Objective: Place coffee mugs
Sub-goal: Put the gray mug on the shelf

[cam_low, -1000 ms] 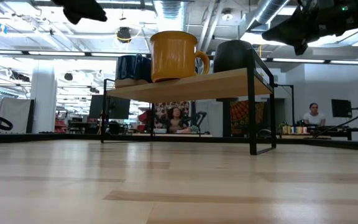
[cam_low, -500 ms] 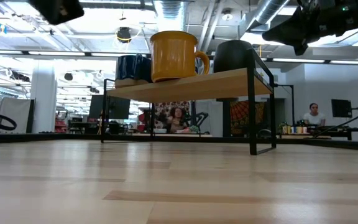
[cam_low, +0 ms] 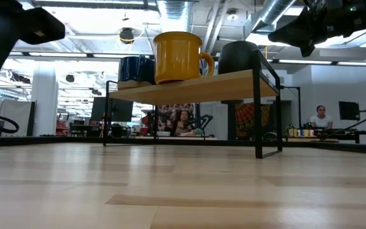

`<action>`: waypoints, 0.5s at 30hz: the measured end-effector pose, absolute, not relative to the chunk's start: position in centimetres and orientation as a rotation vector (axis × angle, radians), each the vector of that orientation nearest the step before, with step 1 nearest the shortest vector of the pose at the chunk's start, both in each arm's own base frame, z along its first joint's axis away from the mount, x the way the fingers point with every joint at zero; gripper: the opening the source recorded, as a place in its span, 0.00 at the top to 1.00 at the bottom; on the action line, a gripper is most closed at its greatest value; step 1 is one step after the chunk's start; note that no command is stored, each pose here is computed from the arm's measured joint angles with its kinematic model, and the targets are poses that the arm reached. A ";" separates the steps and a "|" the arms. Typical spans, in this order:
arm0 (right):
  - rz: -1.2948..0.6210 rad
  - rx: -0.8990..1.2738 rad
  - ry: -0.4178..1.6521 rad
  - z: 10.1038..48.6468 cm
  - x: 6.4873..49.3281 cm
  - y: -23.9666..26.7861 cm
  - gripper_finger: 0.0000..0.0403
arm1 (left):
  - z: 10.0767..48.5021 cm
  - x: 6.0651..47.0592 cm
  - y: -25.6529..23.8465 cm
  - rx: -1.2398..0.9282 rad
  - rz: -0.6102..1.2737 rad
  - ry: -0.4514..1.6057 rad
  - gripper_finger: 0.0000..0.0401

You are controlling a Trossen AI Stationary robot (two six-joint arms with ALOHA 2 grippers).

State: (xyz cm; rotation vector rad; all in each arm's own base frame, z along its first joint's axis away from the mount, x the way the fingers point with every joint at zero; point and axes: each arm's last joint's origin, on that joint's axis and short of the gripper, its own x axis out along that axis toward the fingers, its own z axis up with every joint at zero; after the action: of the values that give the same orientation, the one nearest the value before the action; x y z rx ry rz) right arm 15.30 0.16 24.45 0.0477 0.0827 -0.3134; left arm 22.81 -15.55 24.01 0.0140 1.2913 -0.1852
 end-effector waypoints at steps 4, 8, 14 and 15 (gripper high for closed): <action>-0.313 0.047 0.087 24.4 15.3 0.2 0.91 | 22.9 23.2 -15.8 0.055 -0.154 1.323 0.56; -0.313 0.046 0.089 24.4 15.3 0.2 0.91 | 21.4 23.8 -16.2 0.099 -0.151 1.371 0.56; -0.313 0.046 0.089 24.4 15.3 0.2 0.91 | 18.9 24.7 -16.5 0.193 -0.184 1.452 0.56; -0.313 0.047 0.089 24.4 15.3 0.2 0.91 | 18.6 24.7 -16.5 0.203 -0.190 1.460 0.56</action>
State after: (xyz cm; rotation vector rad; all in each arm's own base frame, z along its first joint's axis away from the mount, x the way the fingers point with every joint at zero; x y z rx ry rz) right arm 15.30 0.17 24.39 0.0465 0.0892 -0.3129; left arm 24.75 -16.50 18.62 0.2028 1.4602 -0.1896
